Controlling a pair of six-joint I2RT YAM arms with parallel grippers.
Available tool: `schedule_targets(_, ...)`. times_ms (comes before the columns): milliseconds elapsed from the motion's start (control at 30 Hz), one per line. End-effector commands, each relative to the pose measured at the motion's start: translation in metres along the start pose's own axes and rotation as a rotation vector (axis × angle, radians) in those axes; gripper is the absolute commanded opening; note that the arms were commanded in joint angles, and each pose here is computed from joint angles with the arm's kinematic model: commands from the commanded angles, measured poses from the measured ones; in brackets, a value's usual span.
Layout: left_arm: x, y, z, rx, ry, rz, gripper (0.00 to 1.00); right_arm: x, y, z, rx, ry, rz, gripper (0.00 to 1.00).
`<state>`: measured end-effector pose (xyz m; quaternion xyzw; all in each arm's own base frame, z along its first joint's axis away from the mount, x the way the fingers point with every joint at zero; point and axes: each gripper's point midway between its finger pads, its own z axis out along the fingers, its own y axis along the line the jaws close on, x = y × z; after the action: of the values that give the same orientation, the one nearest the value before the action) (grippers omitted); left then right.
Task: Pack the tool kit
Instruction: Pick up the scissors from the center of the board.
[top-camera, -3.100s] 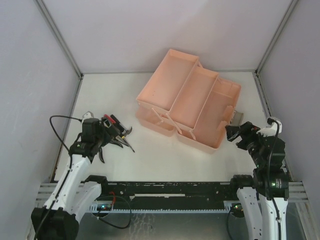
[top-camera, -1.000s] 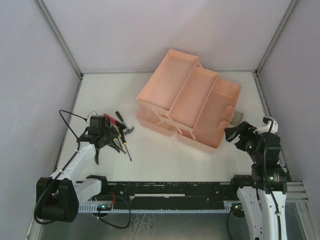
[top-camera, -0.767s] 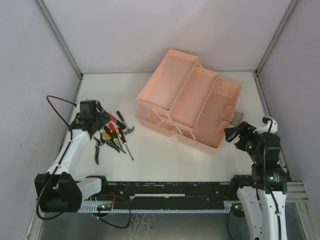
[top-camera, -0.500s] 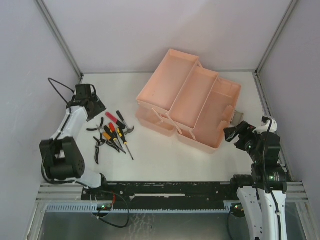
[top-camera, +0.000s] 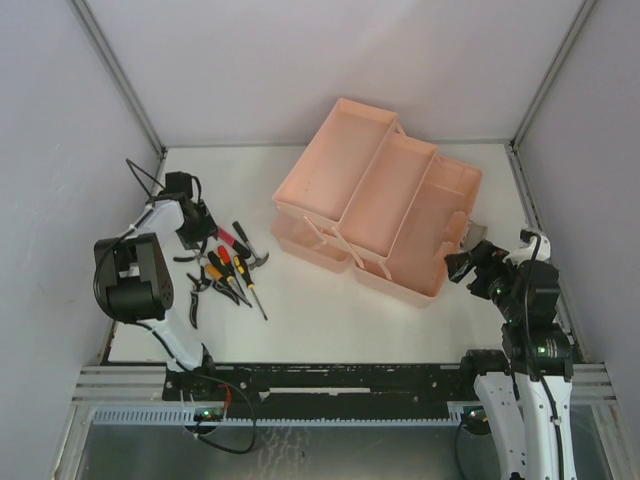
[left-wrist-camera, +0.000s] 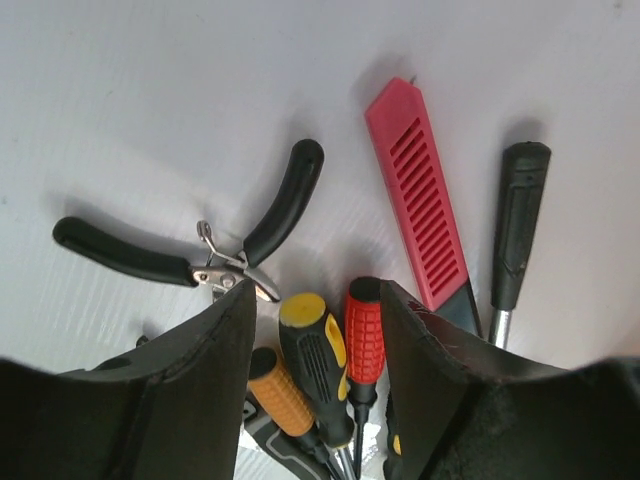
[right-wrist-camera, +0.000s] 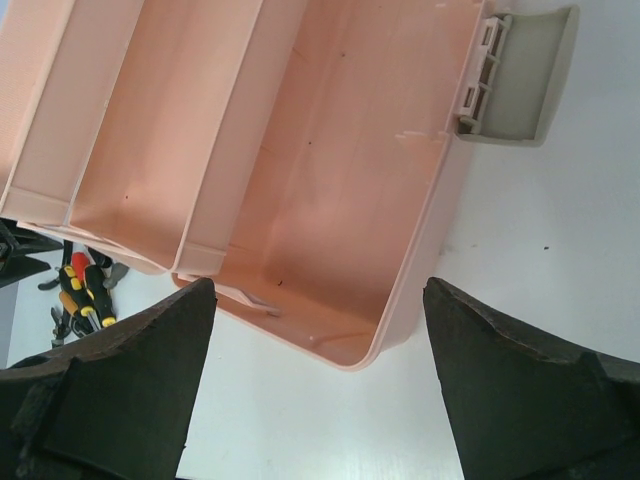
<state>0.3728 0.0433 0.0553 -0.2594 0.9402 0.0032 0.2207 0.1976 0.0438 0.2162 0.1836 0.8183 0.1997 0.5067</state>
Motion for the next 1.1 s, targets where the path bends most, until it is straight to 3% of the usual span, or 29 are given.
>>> schedule_targets(0,-0.026,-0.007,0.003,0.015,-0.047,0.033,0.57,-0.008,0.007,0.004,-0.038,-0.023,-0.031,0.85)
schedule_targets(367,-0.041,-0.005,0.014,-0.018,-0.074,0.022,0.56,-0.006,0.009,0.008,-0.050,-0.002,-0.030,0.85)
schedule_targets(600,-0.032,-0.001,0.033,-0.036,-0.012,-0.004,0.55,-0.006,0.009,0.010,-0.046,0.002,-0.031,0.85)
schedule_targets(1067,-0.015,0.020,0.047,-0.079,0.038,-0.053,0.42,-0.005,0.006,0.011,-0.033,0.010,-0.033,0.85)
